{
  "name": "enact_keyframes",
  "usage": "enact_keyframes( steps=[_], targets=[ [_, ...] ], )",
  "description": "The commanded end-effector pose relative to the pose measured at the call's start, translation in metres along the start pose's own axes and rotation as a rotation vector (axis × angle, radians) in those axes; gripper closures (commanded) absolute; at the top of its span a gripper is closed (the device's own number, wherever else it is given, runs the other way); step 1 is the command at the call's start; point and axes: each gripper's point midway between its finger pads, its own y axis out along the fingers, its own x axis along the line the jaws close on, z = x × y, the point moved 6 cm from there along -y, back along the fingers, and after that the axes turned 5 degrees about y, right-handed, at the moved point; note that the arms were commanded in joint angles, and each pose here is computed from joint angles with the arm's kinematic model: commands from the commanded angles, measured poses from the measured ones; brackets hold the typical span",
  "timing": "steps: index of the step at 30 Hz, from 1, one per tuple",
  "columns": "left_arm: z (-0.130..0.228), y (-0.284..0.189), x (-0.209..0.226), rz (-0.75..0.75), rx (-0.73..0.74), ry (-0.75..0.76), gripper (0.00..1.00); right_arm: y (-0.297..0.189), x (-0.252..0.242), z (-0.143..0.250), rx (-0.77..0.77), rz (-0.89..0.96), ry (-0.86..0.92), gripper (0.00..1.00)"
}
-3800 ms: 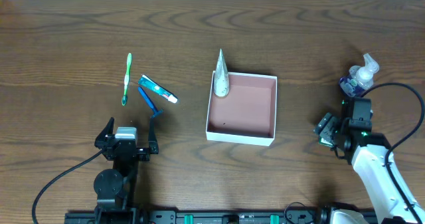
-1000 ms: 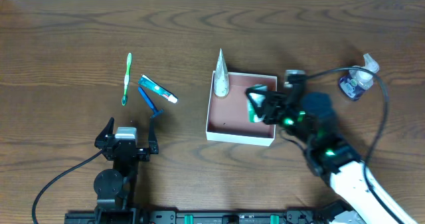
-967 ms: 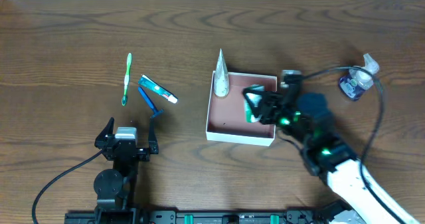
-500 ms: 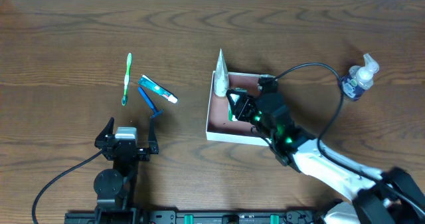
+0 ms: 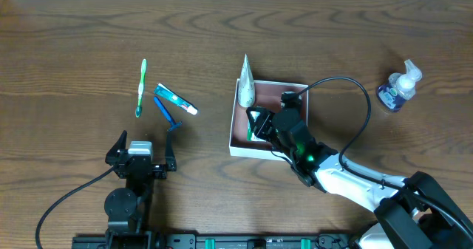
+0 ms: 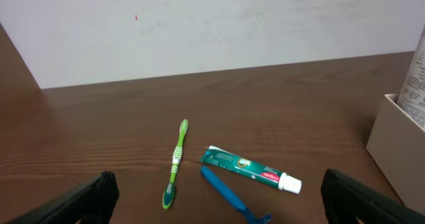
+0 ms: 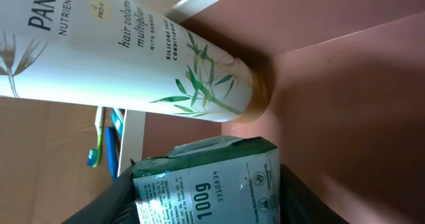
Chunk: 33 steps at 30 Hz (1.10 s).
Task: Pack container
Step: 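Adjust the packet inside the box and open the right gripper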
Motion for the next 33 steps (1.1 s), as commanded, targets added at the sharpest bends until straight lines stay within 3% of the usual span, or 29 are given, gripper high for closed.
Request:
enact_keyframes(
  steps=[1,28,31,33],
  targets=[
    [0.012,0.001,-0.002,0.006,0.047,-0.007,0.02,0.002,0.005,-0.002,-0.033,0.001,0.048,0.66],
    [0.012,0.001,-0.002,0.006,0.047,-0.007,0.02,0.017,0.007,0.006,-0.035,-0.05,0.054,0.63],
    [0.012,0.001,-0.002,0.006,0.047,-0.007,0.02,0.018,0.007,0.007,-0.035,-0.051,0.054,0.61],
    [0.012,0.001,-0.002,0.006,0.047,-0.007,0.02,0.017,0.007,0.006,-0.036,-0.053,0.054,0.54]
  ],
)
